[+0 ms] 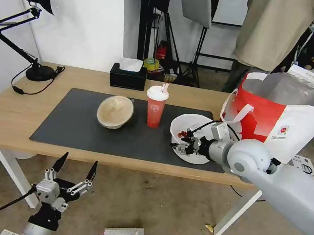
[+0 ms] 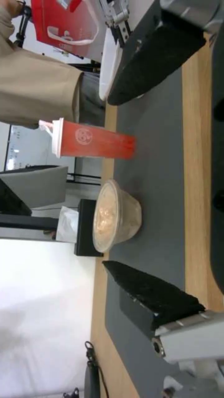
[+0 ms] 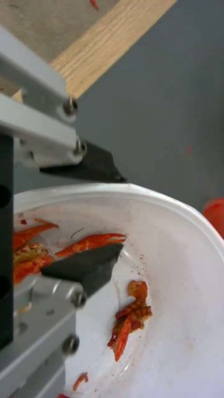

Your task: Pick up the trash from the table and place it into the takeout bag.

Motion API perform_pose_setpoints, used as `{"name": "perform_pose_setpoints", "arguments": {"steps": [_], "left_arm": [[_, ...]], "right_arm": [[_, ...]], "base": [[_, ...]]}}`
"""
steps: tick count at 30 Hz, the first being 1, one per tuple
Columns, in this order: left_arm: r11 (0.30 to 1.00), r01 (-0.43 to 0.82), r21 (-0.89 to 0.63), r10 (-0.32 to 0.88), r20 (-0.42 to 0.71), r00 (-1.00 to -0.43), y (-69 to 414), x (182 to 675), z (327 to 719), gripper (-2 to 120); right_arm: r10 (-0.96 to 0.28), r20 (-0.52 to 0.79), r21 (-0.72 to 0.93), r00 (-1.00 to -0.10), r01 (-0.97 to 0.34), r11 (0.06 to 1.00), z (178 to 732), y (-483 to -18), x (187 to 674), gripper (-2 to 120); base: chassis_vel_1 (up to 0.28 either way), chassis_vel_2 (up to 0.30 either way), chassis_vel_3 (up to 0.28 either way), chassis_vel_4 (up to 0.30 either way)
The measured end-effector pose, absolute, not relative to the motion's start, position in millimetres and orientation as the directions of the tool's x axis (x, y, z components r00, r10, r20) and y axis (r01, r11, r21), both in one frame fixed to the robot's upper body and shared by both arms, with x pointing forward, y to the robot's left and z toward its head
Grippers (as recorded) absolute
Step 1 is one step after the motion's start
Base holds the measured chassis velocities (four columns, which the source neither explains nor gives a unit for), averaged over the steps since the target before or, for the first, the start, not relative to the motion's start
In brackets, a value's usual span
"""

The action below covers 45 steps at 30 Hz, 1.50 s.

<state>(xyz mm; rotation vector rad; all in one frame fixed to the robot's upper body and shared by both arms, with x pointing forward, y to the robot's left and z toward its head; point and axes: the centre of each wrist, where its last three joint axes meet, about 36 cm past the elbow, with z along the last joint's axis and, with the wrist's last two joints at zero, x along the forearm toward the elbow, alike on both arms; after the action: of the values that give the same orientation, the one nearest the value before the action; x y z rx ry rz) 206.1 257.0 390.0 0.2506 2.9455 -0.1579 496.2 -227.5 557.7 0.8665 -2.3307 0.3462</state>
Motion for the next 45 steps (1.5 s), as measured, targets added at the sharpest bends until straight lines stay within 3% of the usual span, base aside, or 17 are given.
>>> {"name": "perform_pose_setpoints", "arguments": {"steps": [2,3,11,24,45], "left_arm": [[0.980,0.178,-0.091,0.158,-0.189,-0.969,257,206,390,100],[0.979,0.181,-0.093,0.160,-0.192,-0.968,256,206,390,100],[0.978,0.185,-0.095,0.163,-0.200,-0.966,256,207,392,100],[0.979,0.184,-0.091,0.163,-0.201,-0.966,257,205,394,100],[0.982,0.174,-0.073,0.156,-0.206,-0.966,259,198,395,100]], "right_arm": [[-0.498,0.634,-0.028,-0.592,-0.661,0.750,558,-227,496,36],[-0.499,0.633,-0.028,-0.592,-0.662,0.749,558,-227,496,24],[-0.501,0.633,-0.026,-0.591,-0.663,0.748,558,-226,495,0],[-0.494,0.627,-0.057,-0.602,-0.668,0.742,556,-228,490,0],[-0.485,0.547,-0.318,-0.682,-0.705,0.633,574,-241,455,0]], "base": [[0.000,0.000,0.000,0.000],[0.000,0.000,0.000,0.000],[0.000,0.000,0.000,0.000],[0.000,0.000,0.000,0.000],[0.000,0.000,0.000,0.000]]}}
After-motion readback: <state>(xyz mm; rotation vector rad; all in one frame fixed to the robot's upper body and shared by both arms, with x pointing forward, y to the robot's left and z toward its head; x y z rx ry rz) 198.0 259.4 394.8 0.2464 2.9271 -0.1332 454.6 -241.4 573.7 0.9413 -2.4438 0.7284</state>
